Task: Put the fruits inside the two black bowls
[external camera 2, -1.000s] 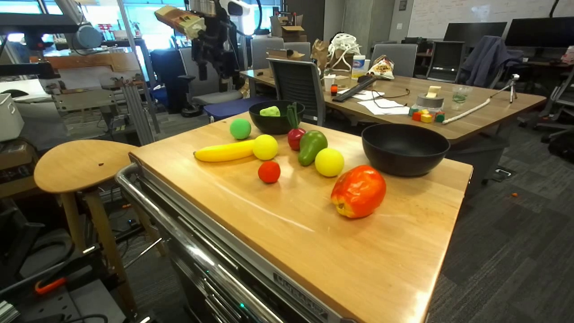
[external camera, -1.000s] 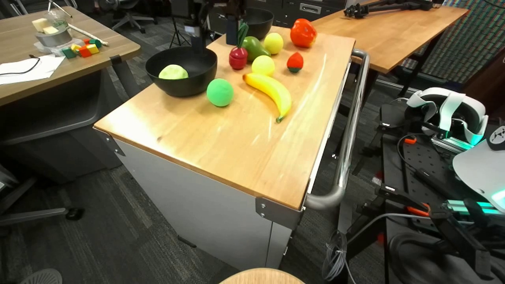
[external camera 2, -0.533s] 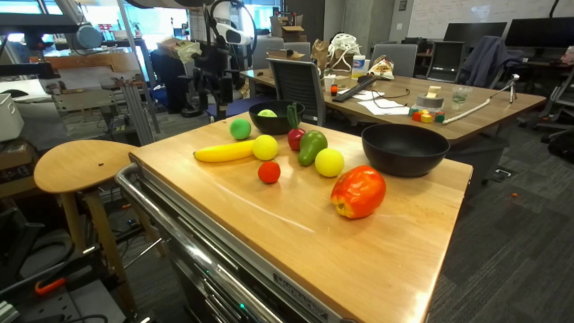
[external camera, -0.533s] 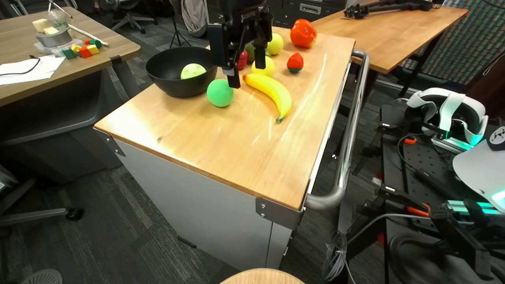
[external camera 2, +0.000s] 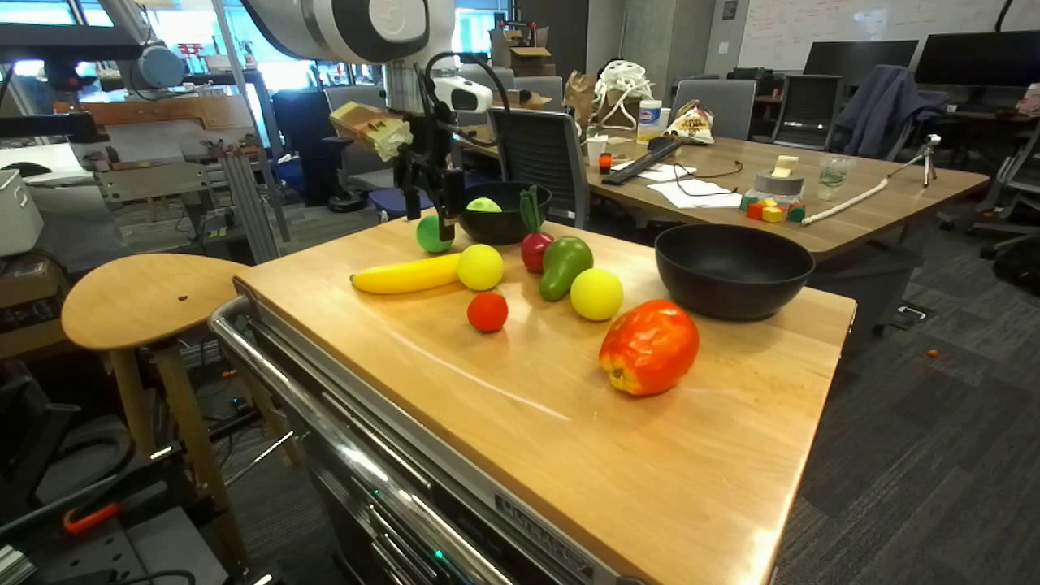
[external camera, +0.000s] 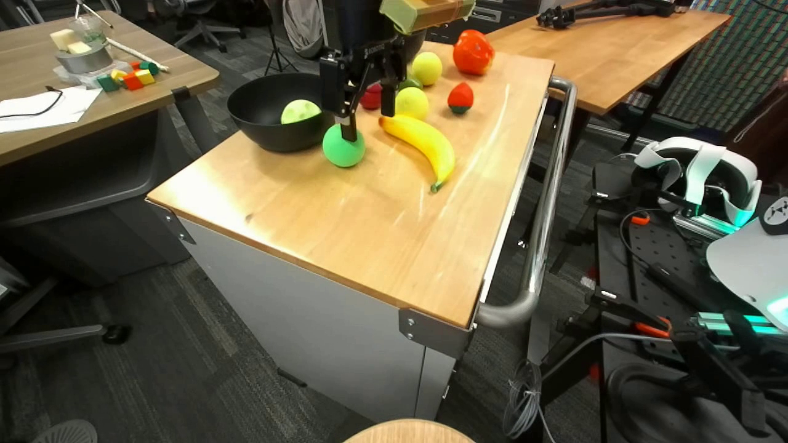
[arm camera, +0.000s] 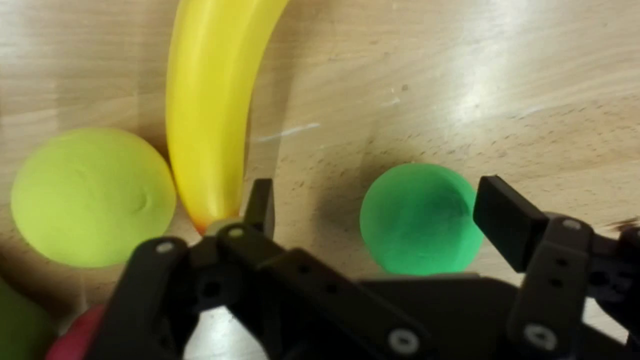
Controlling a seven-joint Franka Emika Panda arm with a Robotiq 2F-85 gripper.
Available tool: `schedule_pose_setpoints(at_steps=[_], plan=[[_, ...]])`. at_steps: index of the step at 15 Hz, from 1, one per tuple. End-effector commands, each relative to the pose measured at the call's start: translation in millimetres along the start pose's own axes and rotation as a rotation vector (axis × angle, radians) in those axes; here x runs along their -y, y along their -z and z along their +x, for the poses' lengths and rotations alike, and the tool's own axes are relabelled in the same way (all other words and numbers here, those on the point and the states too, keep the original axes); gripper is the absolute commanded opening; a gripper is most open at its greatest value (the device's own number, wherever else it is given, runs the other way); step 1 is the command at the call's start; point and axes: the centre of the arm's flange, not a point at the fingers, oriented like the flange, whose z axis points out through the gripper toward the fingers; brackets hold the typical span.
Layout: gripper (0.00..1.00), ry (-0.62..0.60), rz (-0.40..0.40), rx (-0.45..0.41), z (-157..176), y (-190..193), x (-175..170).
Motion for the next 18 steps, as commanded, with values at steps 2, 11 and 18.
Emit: schedule_pose_setpoints(at_steps=[2,11,18], plan=[[1.00,0.081,0.040,-0.053,15,-20,3],[1.00,0.224,0.053,-0.096,15,-41,24],[0.36,0.260,0.053,-0.108,18,-47,24]])
